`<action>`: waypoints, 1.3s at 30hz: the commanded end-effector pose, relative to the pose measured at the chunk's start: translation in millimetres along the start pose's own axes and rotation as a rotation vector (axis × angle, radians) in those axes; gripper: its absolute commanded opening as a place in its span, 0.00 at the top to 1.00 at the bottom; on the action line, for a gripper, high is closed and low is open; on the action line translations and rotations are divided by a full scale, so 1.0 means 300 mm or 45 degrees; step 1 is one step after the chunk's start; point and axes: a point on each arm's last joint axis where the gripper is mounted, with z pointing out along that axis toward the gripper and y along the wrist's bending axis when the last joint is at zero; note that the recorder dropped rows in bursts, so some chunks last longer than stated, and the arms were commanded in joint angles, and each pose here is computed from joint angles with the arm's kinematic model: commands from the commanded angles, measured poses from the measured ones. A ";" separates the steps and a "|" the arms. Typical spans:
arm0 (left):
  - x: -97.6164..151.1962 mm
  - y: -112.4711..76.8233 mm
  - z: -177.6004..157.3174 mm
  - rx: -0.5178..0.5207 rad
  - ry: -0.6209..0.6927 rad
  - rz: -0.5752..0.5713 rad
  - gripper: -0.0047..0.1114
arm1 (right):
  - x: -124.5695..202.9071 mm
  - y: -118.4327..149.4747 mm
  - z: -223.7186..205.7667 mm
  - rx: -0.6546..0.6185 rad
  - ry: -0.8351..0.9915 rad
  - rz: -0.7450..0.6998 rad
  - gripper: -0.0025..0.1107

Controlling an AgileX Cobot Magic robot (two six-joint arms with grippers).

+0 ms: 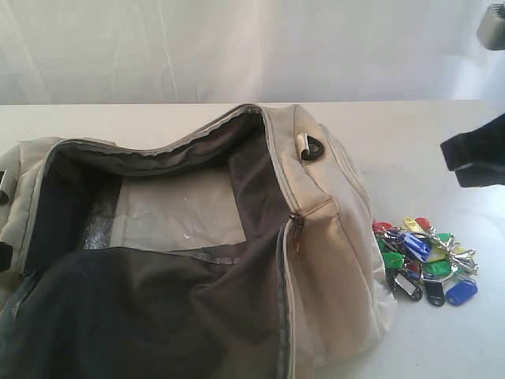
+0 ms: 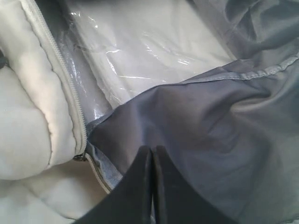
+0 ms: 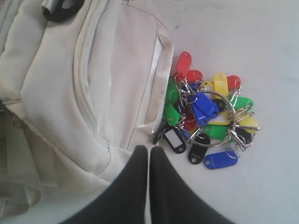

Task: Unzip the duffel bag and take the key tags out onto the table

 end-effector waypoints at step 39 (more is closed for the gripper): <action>-0.065 -0.416 -0.563 0.093 -0.726 0.616 0.96 | 0.278 0.080 -0.365 0.048 -0.542 -0.110 0.98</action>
